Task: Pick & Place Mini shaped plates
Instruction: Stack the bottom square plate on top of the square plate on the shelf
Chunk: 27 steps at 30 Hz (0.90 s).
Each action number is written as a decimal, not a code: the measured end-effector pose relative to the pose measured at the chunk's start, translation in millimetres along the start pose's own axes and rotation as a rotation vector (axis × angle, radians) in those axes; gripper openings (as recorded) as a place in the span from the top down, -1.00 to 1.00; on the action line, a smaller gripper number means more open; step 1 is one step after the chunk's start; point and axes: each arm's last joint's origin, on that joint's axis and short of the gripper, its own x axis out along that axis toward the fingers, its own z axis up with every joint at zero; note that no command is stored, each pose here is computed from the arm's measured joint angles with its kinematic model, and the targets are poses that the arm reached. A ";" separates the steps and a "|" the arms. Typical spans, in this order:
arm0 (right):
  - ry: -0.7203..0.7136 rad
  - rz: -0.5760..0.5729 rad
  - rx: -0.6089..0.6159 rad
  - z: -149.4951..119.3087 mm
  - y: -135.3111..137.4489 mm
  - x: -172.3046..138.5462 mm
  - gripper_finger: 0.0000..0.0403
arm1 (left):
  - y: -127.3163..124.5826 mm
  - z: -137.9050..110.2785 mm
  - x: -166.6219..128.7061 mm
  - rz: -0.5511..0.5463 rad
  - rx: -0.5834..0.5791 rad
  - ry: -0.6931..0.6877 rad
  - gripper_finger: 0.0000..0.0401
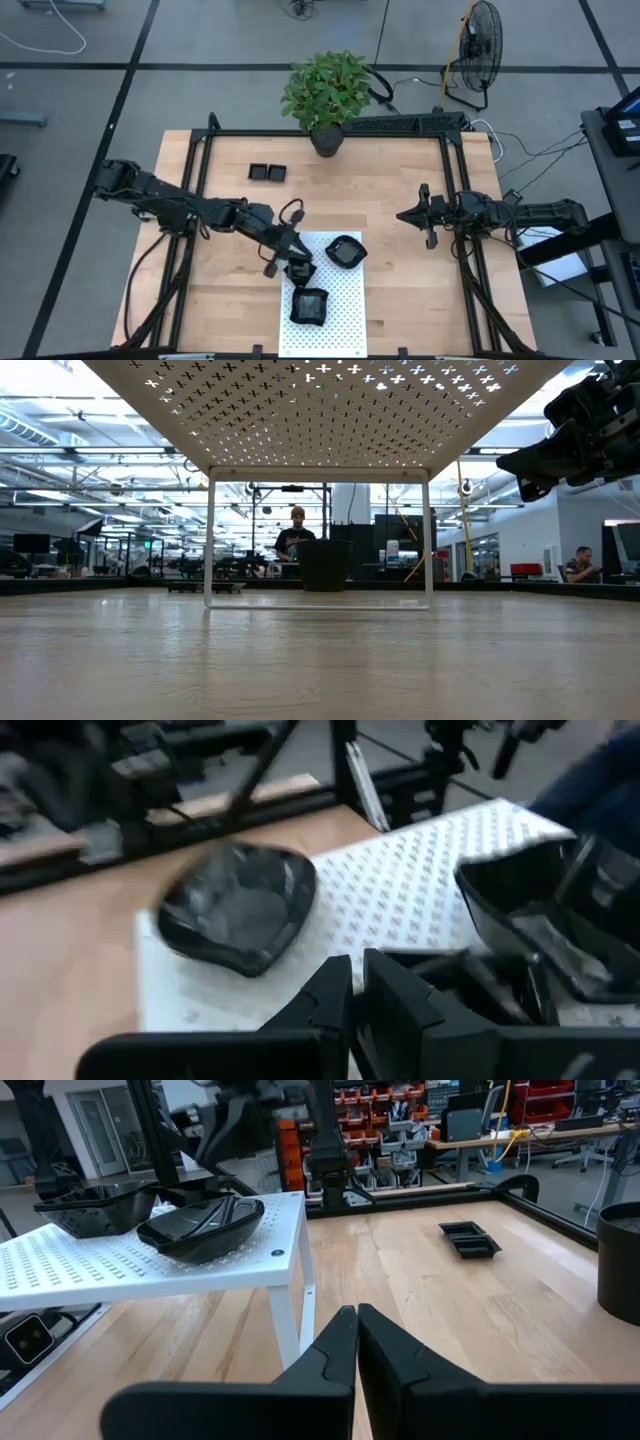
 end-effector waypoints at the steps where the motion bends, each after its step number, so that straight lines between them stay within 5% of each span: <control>1: 0.000 0.000 0.000 0.0 0.0 0.0 1.00 | -1.3 2.5 -1.4 0.020 -0.001 -0.009 0.81; 10: 0.000 0.000 0.000 0.0 0.0 0.0 1.00 | -37.8 0.1 -5.6 0.083 0.059 0.120 0.81; 15: 0.000 0.000 0.000 0.0 0.0 0.0 1.00 | -52.4 9.4 -15.8 0.304 0.118 0.115 0.81; 21: 0.000 0.000 0.000 0.0 0.0 0.0 1.00 | -59.6 21.8 -38.3 0.303 -0.188 0.043 0.75; 27: 0.000 0.000 0.000 0.0 0.0 0.0 1.00 | -58.6 7.8 -35.5 0.277 -0.427 0.141 0.28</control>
